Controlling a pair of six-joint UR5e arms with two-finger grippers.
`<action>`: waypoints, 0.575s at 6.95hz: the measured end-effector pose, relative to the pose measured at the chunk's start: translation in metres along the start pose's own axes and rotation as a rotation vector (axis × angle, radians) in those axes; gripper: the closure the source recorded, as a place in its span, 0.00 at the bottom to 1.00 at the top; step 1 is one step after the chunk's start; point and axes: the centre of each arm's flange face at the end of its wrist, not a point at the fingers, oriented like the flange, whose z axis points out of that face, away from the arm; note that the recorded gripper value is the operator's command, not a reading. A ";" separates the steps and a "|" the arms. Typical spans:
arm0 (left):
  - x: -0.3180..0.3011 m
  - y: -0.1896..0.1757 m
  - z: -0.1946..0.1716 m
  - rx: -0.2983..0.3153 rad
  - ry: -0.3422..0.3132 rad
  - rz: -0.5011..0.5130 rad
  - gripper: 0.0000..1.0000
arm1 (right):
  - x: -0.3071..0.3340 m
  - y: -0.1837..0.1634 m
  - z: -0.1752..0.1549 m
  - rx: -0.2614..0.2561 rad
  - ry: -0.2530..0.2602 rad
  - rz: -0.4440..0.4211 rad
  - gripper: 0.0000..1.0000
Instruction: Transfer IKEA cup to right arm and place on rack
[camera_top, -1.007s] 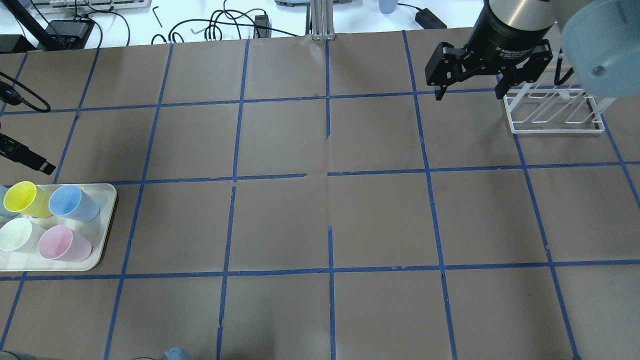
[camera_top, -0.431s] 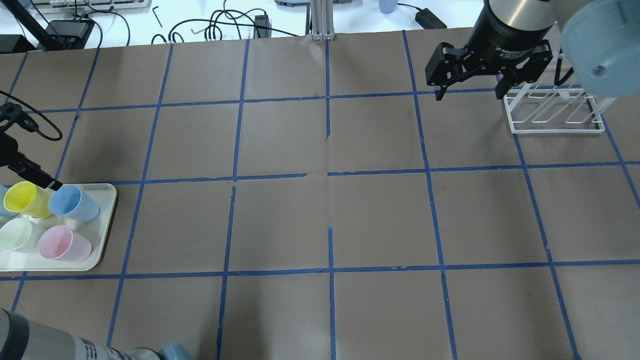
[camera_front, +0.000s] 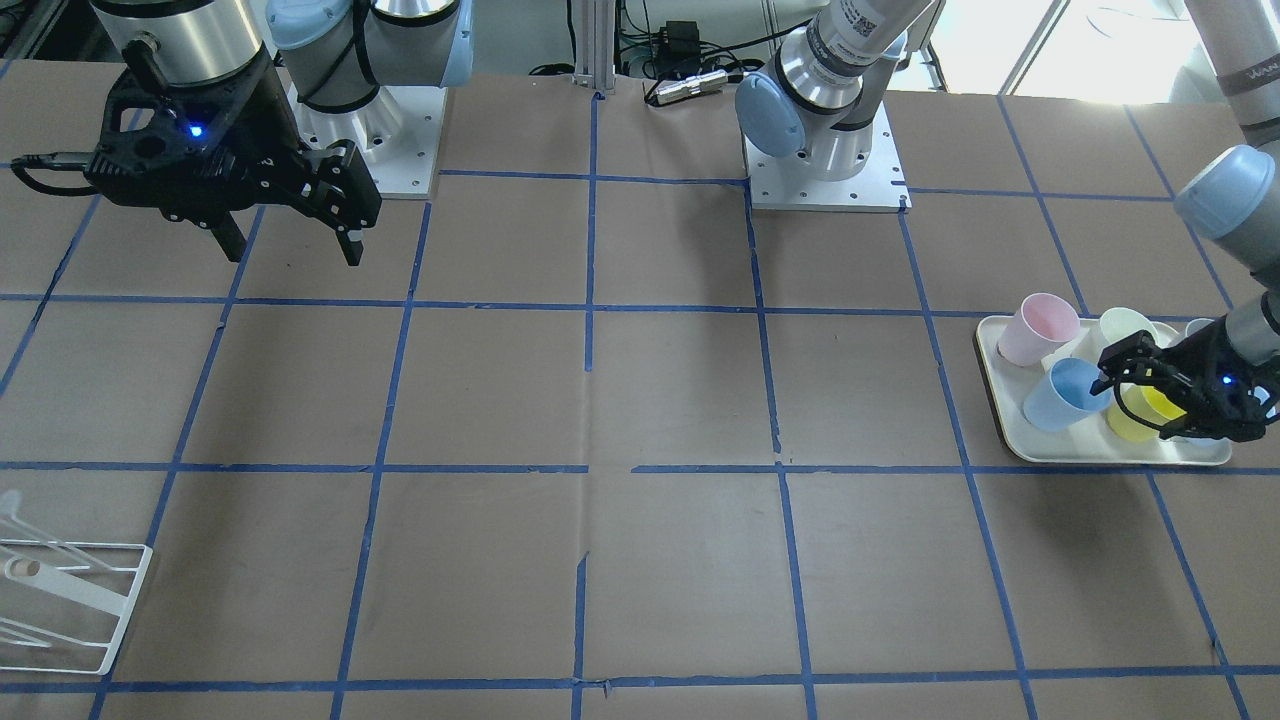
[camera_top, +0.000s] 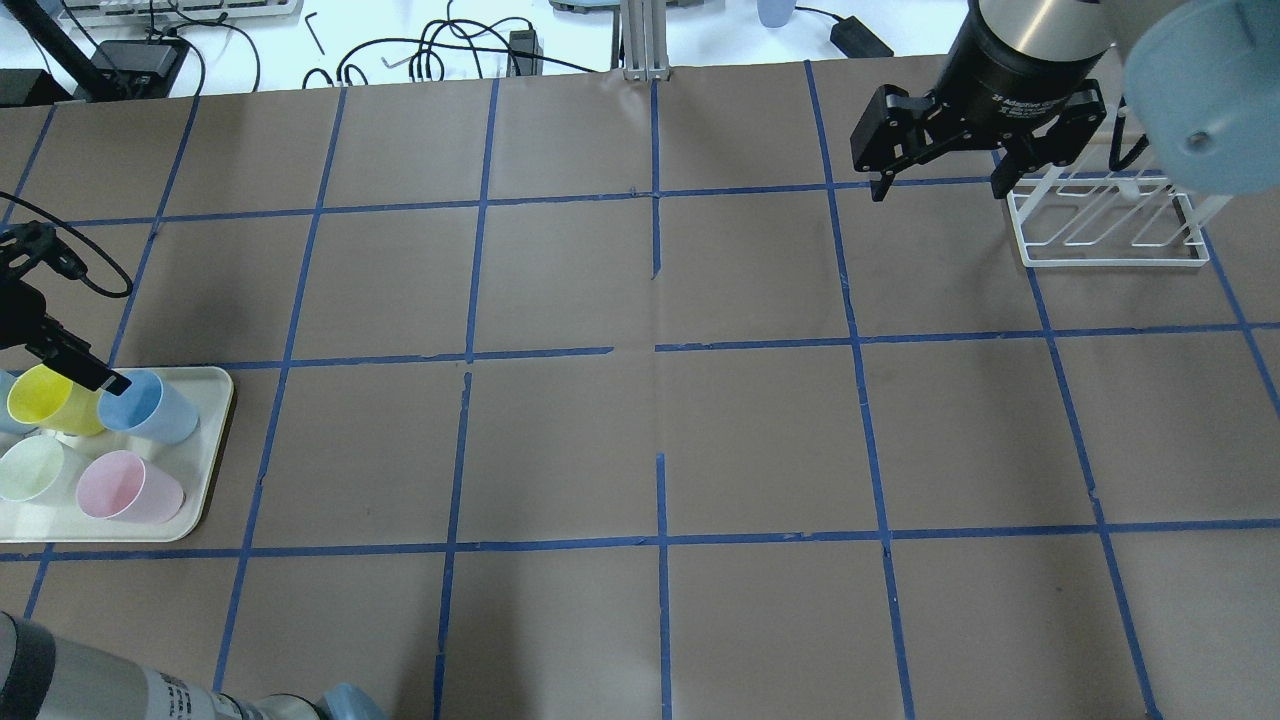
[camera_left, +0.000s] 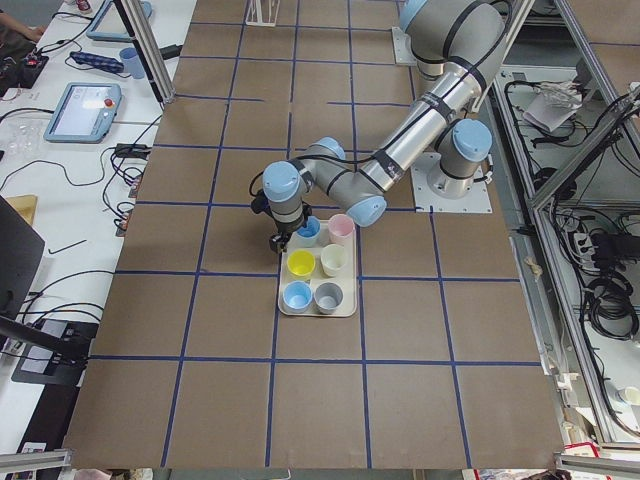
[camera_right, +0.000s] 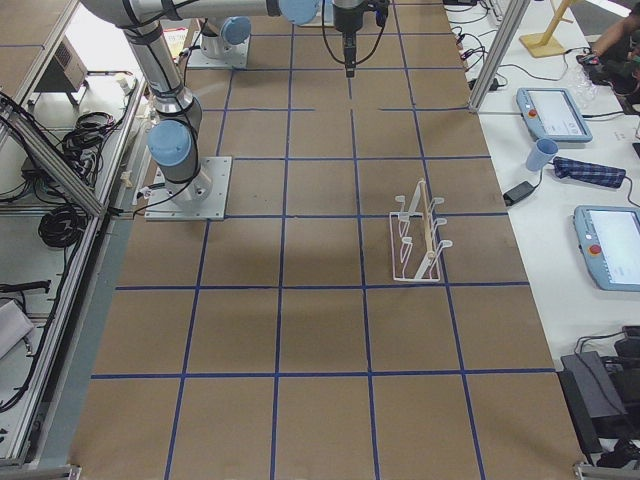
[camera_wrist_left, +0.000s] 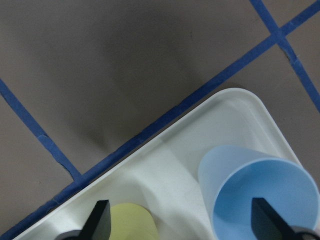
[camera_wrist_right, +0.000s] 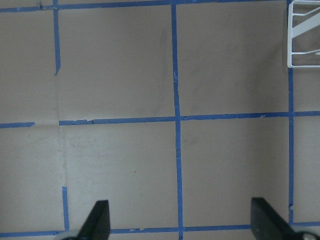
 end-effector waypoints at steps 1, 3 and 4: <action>0.004 0.001 0.006 -0.001 0.000 0.002 0.00 | 0.000 0.000 0.000 0.000 0.000 0.000 0.00; 0.009 0.003 0.017 -0.009 -0.013 0.008 0.05 | 0.000 0.000 0.000 -0.001 0.000 0.000 0.00; 0.012 0.006 0.022 -0.022 -0.021 0.009 0.19 | 0.000 0.000 0.000 -0.001 0.000 0.000 0.00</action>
